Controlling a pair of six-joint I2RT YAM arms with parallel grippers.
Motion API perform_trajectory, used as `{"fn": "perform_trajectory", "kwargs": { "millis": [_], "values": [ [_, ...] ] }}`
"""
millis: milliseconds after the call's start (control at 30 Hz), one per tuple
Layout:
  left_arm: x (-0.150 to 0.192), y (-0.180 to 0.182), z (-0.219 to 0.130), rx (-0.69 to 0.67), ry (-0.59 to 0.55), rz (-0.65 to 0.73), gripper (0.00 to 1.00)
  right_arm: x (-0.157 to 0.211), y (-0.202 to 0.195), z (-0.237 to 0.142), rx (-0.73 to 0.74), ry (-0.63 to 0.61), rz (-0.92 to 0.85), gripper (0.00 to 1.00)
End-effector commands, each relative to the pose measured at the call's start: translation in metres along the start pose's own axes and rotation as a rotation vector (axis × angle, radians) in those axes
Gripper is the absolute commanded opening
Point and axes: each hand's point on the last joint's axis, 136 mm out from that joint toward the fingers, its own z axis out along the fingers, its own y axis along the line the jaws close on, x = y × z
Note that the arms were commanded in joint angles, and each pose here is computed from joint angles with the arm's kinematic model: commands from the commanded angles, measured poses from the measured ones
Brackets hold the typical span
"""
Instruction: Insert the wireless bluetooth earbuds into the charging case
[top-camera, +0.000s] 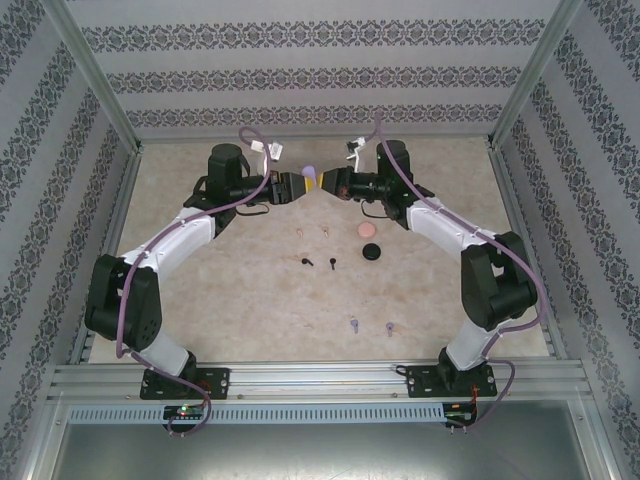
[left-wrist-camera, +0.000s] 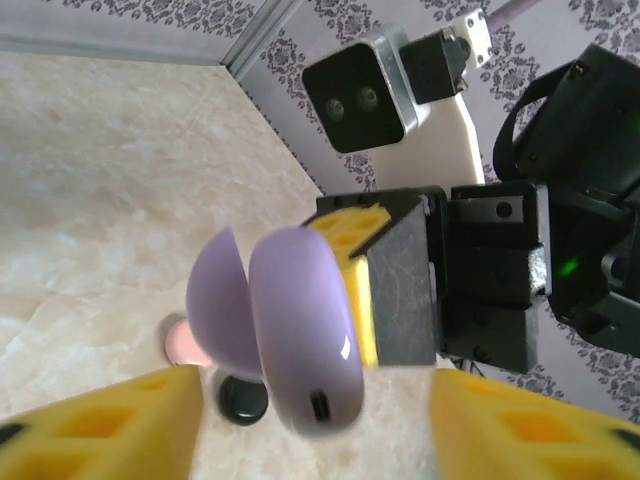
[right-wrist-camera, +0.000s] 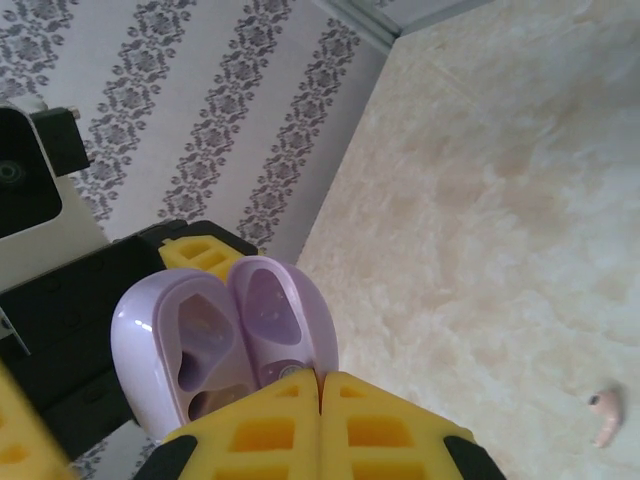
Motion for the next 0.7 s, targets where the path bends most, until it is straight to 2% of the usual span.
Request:
{"fn": "perform_trajectory", "kwargs": {
  "millis": [0, 167, 267, 533, 667],
  "values": [
    [-0.014, 0.001, -0.007, -0.042, 0.003, 0.068, 0.71, -0.017, -0.019, -0.012, 0.075, -0.017, -0.059, 0.0],
    [-0.023, 0.004, -0.015, -0.07, 0.051, 0.114, 0.8, -0.03, -0.039, -0.026, 0.156, -0.013, -0.122, 0.0],
    [-0.019, 0.007, -0.01, -0.068, 0.139, 0.126, 0.82, -0.029, -0.045, -0.027, 0.196, 0.021, -0.193, 0.0],
    [-0.004, 0.019, 0.001, -0.034, 0.327, 0.126, 0.83, -0.012, -0.048, -0.028, 0.282, 0.166, -0.396, 0.0],
    [0.005, 0.019, 0.005, 0.016, 0.395, 0.106, 0.79, 0.0, -0.046, -0.026, 0.28, 0.23, -0.46, 0.0]
  ]
}}
